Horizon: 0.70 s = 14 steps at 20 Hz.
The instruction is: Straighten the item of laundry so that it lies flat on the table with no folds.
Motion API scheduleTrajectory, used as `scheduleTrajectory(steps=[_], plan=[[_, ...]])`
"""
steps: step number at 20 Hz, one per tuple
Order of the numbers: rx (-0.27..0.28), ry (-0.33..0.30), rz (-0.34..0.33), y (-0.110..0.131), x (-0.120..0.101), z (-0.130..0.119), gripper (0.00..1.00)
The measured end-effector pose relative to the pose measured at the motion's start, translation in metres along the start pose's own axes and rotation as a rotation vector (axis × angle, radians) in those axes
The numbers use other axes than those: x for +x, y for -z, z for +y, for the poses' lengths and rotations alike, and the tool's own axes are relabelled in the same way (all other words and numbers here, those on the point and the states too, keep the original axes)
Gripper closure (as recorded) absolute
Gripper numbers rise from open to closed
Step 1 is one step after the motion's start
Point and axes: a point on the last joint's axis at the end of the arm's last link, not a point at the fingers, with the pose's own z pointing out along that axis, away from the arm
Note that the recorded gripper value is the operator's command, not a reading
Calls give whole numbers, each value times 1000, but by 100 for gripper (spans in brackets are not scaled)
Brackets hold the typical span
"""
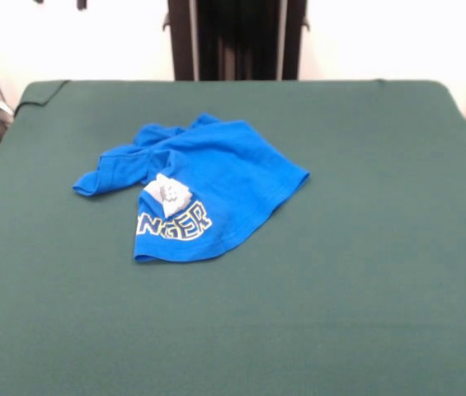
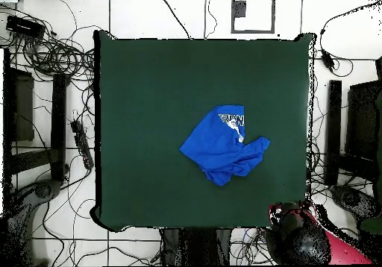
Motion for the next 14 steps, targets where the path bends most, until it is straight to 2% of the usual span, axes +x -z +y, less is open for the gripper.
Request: scheduleTrajectory(steps=[7,14], plan=[[-68,38,31,-76,29,25,0],[-140,75,16,-144,59,68,0]])
